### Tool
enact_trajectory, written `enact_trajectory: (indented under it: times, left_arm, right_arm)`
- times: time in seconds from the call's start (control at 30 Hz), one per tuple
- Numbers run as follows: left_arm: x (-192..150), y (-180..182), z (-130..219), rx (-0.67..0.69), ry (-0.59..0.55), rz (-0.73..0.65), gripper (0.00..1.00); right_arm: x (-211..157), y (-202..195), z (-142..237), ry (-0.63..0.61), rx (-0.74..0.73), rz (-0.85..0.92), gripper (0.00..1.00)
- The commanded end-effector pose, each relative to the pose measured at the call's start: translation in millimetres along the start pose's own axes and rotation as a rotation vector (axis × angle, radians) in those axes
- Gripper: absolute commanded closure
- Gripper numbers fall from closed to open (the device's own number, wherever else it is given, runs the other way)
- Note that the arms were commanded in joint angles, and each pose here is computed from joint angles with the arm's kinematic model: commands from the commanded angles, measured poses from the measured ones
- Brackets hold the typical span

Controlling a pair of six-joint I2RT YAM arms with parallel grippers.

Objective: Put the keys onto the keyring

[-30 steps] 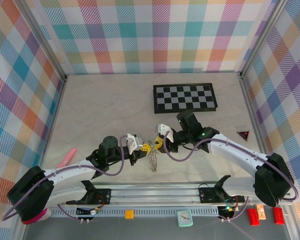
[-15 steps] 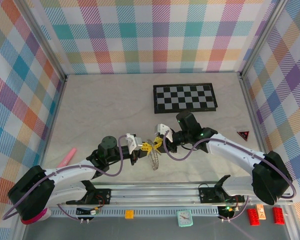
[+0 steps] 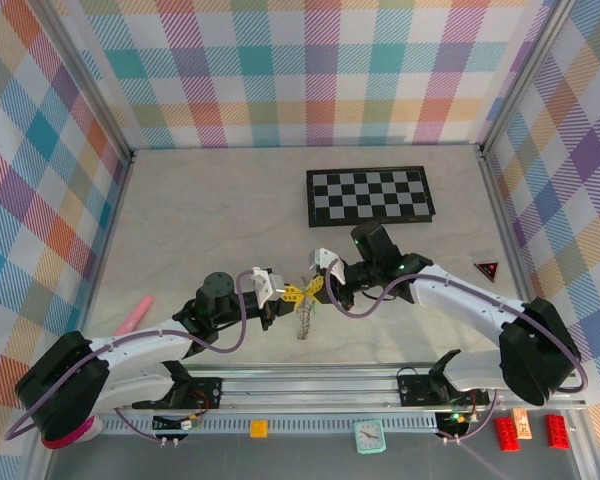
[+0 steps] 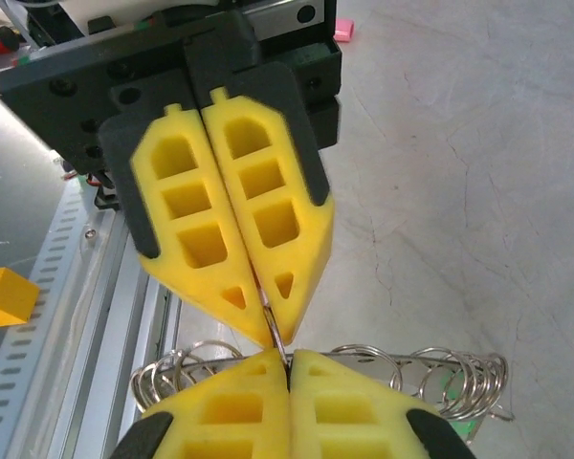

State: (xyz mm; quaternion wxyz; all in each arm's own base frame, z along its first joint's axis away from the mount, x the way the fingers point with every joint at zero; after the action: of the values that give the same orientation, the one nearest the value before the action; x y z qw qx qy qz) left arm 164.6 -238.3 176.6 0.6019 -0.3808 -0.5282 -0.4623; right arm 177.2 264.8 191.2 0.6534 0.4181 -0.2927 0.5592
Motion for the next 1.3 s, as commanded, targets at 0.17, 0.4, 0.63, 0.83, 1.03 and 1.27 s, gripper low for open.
enact_trajectory:
  times: [0.17,0.4,0.63,0.83,1.03,1.27]
  left_arm:
    - [14.5,4.0,4.2,0.024,0.1,-0.054,0.71]
    - [17.2,4.0,4.7,0.015,0.145,-0.061,0.73]
    - [21.2,3.6,4.7,0.007,0.139,-0.074,0.82]
    - [26.4,2.3,6.7,0.005,0.122,-0.083,0.82]
    - [30.0,0.8,9.0,0.008,0.083,-0.079,0.82]
    - [26.6,-0.5,8.1,-0.004,0.088,-0.074,0.97]
  right_arm:
    - [20.1,5.2,13.8,0.116,-0.041,0.083,1.0]
    - [28.3,12.0,8.4,0.24,-0.038,0.154,1.0]
    - [35.8,20.7,-0.1,0.3,-0.021,0.228,1.0]
    - [35.4,22.3,-6.8,0.336,-0.035,0.259,1.0]
    - [35.8,25.8,-9.8,0.31,-0.01,0.255,1.0]
    - [39.6,31.8,-9.5,0.246,0.01,0.258,1.0]
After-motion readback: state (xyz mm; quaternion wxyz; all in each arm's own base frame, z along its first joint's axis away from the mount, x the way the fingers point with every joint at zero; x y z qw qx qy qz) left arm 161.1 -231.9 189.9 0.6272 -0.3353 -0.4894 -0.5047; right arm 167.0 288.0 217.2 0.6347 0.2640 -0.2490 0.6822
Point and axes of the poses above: each hand's point on the last joint's axis, 136 mm out from that joint toward the fingers, its own z axis back along the fingers, its own y axis along the line the jaws close on, x = y × z, the point moved 5 cm from there along z, back along the fingers, and after that the axes turned 4 degrees about -z, right-handed, at the moved point
